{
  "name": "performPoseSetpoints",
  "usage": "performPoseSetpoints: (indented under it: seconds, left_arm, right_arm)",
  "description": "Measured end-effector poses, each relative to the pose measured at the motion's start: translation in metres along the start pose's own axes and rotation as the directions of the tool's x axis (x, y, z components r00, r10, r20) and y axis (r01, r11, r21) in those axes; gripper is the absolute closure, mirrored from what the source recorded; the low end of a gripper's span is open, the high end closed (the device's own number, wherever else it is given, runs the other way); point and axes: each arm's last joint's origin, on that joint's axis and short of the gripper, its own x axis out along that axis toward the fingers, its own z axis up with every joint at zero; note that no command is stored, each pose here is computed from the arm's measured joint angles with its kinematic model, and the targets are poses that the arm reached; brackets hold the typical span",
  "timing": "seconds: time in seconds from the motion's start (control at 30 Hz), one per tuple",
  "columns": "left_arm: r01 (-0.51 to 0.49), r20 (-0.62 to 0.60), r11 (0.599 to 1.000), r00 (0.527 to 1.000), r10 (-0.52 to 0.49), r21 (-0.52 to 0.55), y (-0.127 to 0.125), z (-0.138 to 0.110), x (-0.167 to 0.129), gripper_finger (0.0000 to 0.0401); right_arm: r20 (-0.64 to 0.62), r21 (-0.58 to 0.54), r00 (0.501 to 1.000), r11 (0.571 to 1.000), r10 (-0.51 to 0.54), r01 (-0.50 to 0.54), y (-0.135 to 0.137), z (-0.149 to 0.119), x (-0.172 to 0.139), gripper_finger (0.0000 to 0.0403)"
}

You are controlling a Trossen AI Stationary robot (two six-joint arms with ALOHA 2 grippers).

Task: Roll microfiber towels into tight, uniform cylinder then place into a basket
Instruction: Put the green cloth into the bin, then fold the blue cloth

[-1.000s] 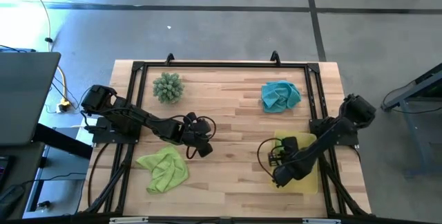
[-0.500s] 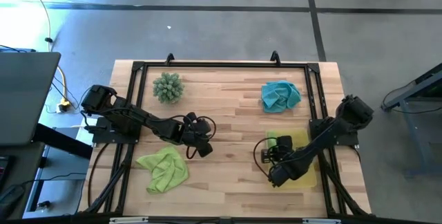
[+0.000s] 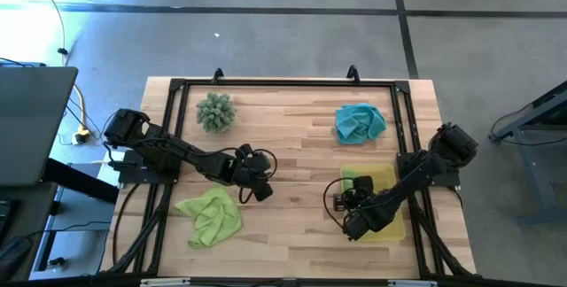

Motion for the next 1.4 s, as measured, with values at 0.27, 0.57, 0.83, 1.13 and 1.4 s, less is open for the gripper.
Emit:
performPoseSetpoints:
  seconds: [0.27, 0.57, 0.83, 1.13, 1.4]
  left_arm:
    - [0.0, 0.0, 1.0, 1.0, 0.0, 0.0, 0.0, 0.0, 0.0, 0.0272]
    - [0.002, 0.002, 1.0, 1.0, -0.002, -0.002, 0.0, 0.0, 0.0, 0.0272]
    - [0.007, 0.01, 1.0, 1.0, -0.007, -0.007, -0.001, 0.001, 0.0, 0.0272]
    - [0.044, 0.051, 0.998, 0.998, -0.041, -0.042, -0.004, 0.006, 0.0, 0.0272]
    - [0.097, 0.034, 0.994, 0.995, -0.095, -0.043, -0.008, 0.005, -0.002, 0.0272]
  right_arm:
    - [-0.087, -0.01, 0.994, 0.998, 0.059, -0.06, -0.005, 0.021, -0.032, 0.0214]
    - [0.096, -0.163, 0.99, 0.983, 0.105, -0.089, -0.033, 0.091, -0.071, 0.0229]
    - [0.219, -0.172, 0.958, 0.959, -0.184, 0.224, -0.038, 0.151, -0.054, 0.0233]
    - [0.184, -0.047, 0.908, 0.92, -0.375, 0.39, -0.038, 0.216, -0.024, 0.0233]
    - [0.195, -0.068, 0.893, 0.903, -0.405, 0.424, -0.03, 0.254, 0.011, 0.0234]
